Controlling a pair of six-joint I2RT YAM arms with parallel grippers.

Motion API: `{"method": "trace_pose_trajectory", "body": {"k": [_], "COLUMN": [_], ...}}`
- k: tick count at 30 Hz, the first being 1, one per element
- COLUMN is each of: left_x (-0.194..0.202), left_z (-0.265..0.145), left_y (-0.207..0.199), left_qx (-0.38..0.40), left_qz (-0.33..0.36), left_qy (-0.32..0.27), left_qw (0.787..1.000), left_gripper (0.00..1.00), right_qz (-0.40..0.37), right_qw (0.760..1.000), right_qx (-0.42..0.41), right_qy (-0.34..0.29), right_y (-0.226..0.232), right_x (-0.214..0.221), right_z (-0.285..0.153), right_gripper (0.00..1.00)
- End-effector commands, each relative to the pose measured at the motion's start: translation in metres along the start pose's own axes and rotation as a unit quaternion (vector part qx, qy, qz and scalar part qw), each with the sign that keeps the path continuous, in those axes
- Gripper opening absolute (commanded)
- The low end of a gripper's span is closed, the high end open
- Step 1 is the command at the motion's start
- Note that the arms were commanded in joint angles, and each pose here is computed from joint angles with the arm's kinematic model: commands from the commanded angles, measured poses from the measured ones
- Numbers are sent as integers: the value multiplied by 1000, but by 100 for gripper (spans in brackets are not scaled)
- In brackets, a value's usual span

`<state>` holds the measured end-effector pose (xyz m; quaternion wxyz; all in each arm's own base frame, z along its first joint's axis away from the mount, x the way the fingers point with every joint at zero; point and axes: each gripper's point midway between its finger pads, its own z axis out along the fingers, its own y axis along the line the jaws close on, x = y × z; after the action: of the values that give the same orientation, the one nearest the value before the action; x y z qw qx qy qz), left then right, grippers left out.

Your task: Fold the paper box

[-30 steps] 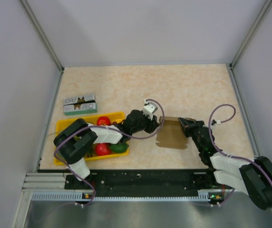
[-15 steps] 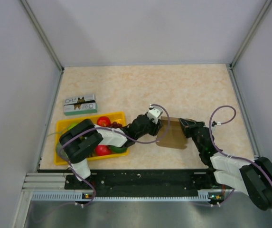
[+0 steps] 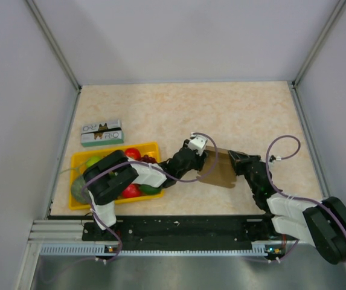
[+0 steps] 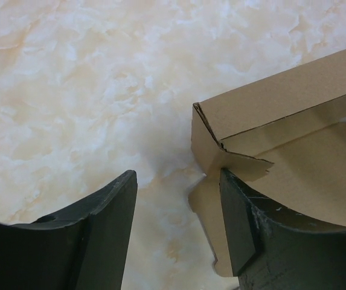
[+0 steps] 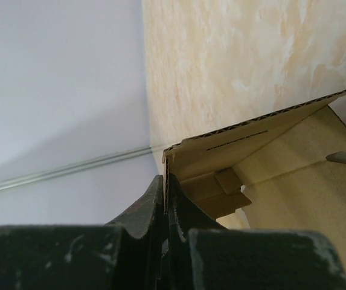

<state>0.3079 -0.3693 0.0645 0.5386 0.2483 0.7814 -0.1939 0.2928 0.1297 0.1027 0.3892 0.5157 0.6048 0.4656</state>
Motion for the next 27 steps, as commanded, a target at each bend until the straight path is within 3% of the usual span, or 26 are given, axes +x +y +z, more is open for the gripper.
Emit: {"method": "trace_pose_trajectory", "body": {"k": [1,3,7,22,27], "left_x": [-48,-48,-53,-56,-58], "left_z": [8,7,-1,20,22], "left_y": [-10,-11,-15,-5,10], "left_qx": [1,1,12,-33,-84], "left_qz": [-24,-28,-35,-34,-45], "left_qy": [-79,-80,-93,-106,-122], "left_qw": [997,996,995,993,988], "left_gripper": [63,78,79,65,55], "right_qz": [3,4,3,22,33], "right_qw": [1000,1000,1000,999,998], "right_qx": [10,10,8,24,41], "right_qy": [3,2,4,25,35], "right_y": [-11,-11,-9,-17,-21], "right_x": [-1,-2,-1,6,11], "right_z": [-4,-4,-4,-4,-3], "right_gripper": [0,0,0,0,0]}}
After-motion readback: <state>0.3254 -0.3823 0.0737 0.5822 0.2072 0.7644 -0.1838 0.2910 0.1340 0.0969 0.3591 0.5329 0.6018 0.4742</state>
